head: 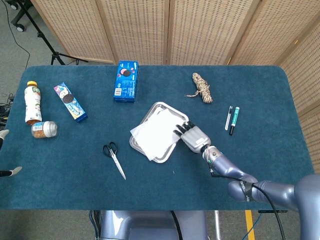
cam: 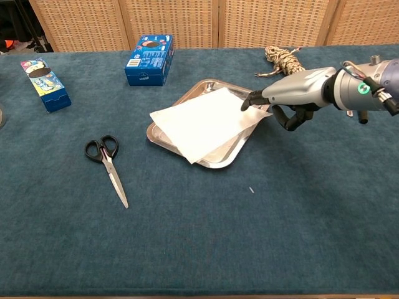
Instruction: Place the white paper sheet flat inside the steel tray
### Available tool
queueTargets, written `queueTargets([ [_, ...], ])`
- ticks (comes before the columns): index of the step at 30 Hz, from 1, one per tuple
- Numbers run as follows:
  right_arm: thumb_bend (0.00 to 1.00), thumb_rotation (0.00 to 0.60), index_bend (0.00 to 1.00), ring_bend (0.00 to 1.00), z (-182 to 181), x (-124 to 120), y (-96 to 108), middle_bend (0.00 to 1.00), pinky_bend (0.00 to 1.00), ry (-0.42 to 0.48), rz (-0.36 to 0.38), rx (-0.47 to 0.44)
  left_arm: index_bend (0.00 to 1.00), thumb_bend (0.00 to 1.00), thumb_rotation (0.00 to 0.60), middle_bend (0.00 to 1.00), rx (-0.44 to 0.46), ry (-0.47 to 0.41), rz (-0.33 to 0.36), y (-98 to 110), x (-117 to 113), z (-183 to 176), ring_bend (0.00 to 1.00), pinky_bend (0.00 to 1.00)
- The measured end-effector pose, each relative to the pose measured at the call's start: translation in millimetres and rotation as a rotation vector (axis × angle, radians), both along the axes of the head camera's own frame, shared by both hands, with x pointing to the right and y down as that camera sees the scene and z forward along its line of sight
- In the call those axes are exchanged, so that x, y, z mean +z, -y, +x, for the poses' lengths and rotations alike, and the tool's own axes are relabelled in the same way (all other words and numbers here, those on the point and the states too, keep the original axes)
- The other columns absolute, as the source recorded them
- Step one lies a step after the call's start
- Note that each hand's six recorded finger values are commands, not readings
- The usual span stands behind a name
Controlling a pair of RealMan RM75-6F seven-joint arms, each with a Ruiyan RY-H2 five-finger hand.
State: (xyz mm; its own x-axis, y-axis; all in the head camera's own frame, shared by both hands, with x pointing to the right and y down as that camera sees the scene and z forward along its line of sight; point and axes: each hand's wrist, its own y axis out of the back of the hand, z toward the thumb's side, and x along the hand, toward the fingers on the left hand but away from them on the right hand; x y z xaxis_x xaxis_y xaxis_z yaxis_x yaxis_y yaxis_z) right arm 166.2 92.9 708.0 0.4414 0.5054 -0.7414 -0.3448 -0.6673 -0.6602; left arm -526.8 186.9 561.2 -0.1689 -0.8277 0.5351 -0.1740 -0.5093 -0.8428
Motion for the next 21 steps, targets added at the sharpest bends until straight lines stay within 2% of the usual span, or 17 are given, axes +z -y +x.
queueTargets([
  [21,1.00,0.600,0.00,0.00,-20.7,17.8,-16.9,0.01,0.00,-0.052,0.000,-0.063,0.00,0.00,0.600,0.00,-0.007,-0.001,0.000,1.2,0.5,-1.7,0.00,0.00],
])
